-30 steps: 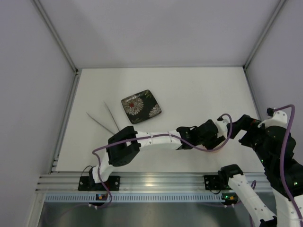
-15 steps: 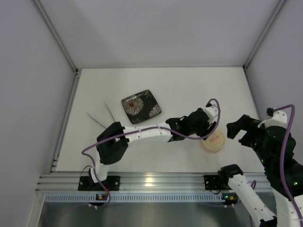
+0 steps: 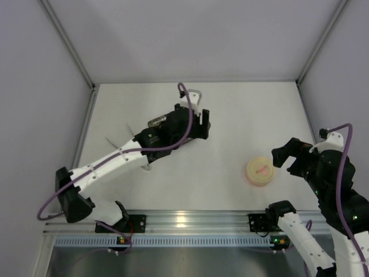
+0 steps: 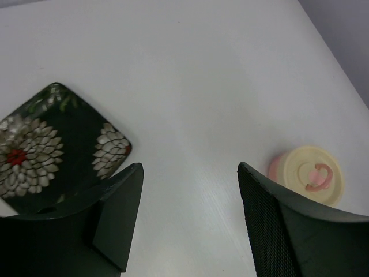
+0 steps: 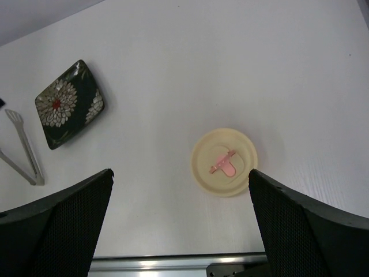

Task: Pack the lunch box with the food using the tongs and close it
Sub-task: Reset both arms

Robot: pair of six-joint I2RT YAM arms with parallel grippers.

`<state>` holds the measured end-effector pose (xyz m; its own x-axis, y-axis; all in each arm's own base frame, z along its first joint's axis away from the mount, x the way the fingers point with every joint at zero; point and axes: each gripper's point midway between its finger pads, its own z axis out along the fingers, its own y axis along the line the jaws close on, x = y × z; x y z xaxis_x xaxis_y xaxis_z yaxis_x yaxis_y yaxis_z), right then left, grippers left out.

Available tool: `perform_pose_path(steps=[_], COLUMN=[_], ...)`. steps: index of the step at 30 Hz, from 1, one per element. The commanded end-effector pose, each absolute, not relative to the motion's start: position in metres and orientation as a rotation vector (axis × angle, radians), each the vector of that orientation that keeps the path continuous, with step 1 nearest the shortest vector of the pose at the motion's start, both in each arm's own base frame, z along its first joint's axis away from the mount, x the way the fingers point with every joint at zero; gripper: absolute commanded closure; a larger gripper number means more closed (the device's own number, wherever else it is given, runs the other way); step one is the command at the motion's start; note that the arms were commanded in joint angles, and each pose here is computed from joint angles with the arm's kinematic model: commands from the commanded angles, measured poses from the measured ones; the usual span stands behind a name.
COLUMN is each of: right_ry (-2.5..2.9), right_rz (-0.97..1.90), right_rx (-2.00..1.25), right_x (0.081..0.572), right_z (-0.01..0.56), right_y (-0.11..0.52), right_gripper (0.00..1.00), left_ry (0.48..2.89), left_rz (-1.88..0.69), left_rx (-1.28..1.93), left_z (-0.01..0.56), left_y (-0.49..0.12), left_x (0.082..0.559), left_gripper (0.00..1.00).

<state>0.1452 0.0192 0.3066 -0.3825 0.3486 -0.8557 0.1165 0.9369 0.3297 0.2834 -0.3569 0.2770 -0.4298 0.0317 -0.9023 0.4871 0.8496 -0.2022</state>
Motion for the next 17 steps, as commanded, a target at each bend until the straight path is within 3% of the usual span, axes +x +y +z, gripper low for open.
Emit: perform_pose_path(steps=[1, 11, 17], right_ry=[1.905, 1.888, 1.875], right_rz=[0.324, 0.392, 0.410], right_rx=[0.316, 0.242, 0.224], right_x=[0.169, 0.193, 0.199], right_z=[0.320, 0.320, 0.318], right_y=[0.032, 0.051, 0.055], right_gripper=[0.01, 0.01, 0.00], left_ry=[1.971, 1.930, 1.910], left_rz=[-0.462, -0.274, -0.254], left_rx=[0.205, 0.021, 0.012], left_z=[0.298, 0.326, 0.335], left_y=[-0.295, -0.177, -0.159], left_x=[0.281, 0.250, 0.243], left_gripper=[0.28, 0.22, 0.20])
